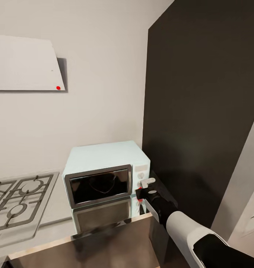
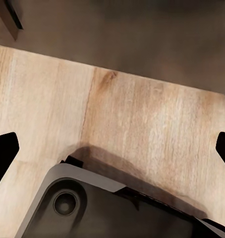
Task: In the kitchen, take the popcorn bag from the countertop, put it into the microwave, and heat it until the popcorn is cooked so the cooked popcorn ends up inside the bag.
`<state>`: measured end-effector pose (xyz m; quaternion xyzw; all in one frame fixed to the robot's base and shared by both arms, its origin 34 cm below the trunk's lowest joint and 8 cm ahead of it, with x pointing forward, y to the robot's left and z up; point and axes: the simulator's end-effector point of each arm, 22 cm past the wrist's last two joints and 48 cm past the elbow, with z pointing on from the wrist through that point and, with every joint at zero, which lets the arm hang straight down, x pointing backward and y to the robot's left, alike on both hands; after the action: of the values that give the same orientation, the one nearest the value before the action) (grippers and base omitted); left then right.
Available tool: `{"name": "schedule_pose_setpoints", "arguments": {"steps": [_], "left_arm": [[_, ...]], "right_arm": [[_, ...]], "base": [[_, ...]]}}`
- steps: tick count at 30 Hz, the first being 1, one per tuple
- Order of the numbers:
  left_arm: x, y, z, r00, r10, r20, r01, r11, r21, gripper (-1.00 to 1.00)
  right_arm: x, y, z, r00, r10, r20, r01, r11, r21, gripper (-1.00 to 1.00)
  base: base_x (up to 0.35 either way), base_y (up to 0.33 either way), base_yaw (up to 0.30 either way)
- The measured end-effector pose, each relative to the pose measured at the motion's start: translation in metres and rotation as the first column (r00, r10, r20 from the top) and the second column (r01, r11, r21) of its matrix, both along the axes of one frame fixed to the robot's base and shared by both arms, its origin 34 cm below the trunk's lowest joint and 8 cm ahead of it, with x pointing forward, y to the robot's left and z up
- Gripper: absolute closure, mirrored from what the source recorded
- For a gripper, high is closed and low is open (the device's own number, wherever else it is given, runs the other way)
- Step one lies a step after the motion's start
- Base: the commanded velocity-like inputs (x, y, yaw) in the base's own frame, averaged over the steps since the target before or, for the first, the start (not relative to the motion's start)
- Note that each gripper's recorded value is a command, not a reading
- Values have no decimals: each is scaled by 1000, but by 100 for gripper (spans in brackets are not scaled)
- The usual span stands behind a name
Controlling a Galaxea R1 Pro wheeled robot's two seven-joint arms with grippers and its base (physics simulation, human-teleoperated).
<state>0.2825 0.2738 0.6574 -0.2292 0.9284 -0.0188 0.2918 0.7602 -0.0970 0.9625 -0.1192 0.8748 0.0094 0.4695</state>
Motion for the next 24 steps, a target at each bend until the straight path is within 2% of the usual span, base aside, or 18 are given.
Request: {"name": "schedule_pose_setpoints", "arguments": {"steps": [9, 24], "left_arm": [[0, 0, 0, 1000, 0, 0, 0, 1000, 0, -100], [0, 0, 0, 1000, 0, 0, 0, 1000, 0, -100]], "right_arm": [[0, 1, 0, 1000, 0, -1, 0, 1000, 5, 100], [-1, 0, -1, 1000, -3, -5, 3, 1000, 10, 100]], "base": [[65, 0, 0], [2, 0, 0]]}}
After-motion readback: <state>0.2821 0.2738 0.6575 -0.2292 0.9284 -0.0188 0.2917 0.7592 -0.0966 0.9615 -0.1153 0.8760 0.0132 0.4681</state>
